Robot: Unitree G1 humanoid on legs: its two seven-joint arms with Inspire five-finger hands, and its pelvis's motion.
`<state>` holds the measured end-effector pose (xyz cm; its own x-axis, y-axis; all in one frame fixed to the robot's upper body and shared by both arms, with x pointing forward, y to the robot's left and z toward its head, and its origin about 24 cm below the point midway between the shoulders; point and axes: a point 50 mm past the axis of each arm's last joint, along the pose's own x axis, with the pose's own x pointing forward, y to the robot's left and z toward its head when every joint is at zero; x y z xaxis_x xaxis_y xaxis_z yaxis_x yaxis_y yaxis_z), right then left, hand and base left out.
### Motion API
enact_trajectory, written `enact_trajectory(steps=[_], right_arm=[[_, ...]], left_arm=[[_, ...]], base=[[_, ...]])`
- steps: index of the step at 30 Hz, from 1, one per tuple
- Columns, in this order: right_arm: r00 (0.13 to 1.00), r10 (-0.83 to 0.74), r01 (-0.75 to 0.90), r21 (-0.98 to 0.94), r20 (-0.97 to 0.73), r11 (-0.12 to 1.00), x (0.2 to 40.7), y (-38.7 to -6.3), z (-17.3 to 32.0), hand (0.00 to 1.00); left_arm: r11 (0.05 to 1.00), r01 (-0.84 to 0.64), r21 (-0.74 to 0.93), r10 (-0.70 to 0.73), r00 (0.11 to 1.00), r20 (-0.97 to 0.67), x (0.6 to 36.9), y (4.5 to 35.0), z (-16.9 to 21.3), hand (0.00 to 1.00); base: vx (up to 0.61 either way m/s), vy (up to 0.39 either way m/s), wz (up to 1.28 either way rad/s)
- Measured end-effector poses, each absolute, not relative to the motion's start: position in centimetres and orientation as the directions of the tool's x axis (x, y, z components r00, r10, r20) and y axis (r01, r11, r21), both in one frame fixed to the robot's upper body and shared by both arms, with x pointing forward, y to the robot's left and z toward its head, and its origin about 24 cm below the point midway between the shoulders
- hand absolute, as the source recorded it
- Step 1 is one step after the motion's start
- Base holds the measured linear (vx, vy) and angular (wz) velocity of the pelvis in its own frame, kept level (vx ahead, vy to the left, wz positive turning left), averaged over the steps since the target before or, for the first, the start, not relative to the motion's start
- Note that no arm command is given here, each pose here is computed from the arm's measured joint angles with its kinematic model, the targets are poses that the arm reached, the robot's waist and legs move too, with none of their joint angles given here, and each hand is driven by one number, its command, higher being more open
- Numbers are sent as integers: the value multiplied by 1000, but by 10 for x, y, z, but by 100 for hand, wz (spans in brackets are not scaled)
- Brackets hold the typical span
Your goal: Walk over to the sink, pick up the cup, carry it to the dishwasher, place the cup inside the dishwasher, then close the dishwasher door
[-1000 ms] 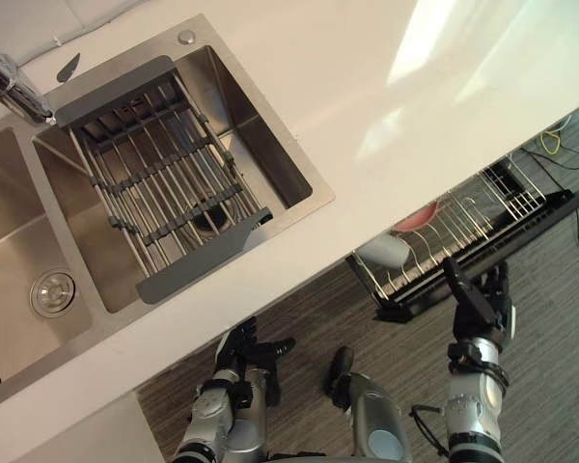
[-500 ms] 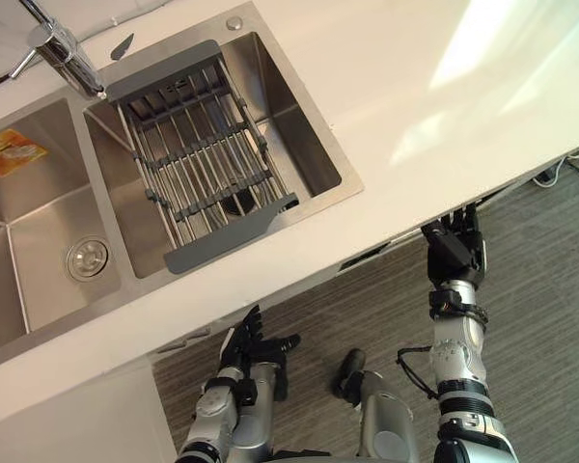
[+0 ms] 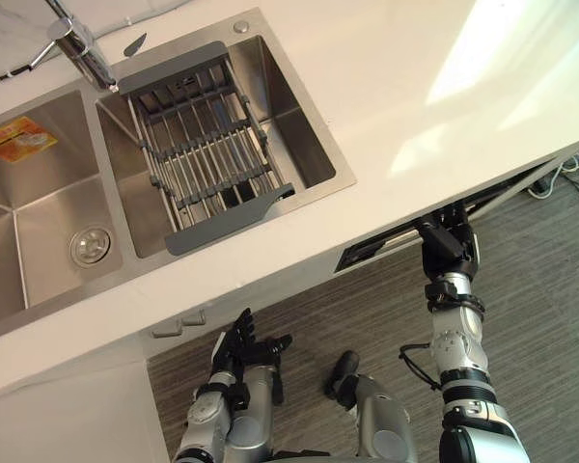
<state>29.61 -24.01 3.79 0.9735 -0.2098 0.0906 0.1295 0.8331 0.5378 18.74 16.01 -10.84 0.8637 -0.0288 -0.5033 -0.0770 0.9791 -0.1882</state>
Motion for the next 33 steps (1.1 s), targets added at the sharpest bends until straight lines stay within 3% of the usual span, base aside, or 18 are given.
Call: enact_trajectory(steps=[6, 13, 19, 22, 28, 33], right_arm=[[978, -190, 207, 381, -82, 901, 253, -246, -7, 100], [927, -207, 283, 221, -312, 934, 189, -241, -59, 100], [847, -181, 270, 112, -500, 956, 140, -226, -99, 100], [767, -161, 276, 93, -621, 957, 113, -218, -123, 100], [670, -203, 349, 62, -714, 935, 75, -226, -141, 100], [656, -246, 398, 50, -714, 916, 65, -234, -142, 100]], left_arm=[[991, -75, -112, -7, 803, -595, 157, 175, -125, 100], [996, -86, -38, 39, 746, -665, 128, 194, -135, 100], [989, -141, -30, 78, 695, -715, 112, 203, -142, 100], [987, -156, -26, 88, 681, -727, 109, 205, -143, 100], [985, -174, -6, 113, 663, -740, 100, 213, -145, 100], [983, -183, -20, 107, 658, -745, 92, 217, -146, 100]], base=[[129, 44, -2], [77, 65, -18], [-7, 55, -11], [-60, 24, -4], [-37, 20, -3], [-12, 7, -4]])
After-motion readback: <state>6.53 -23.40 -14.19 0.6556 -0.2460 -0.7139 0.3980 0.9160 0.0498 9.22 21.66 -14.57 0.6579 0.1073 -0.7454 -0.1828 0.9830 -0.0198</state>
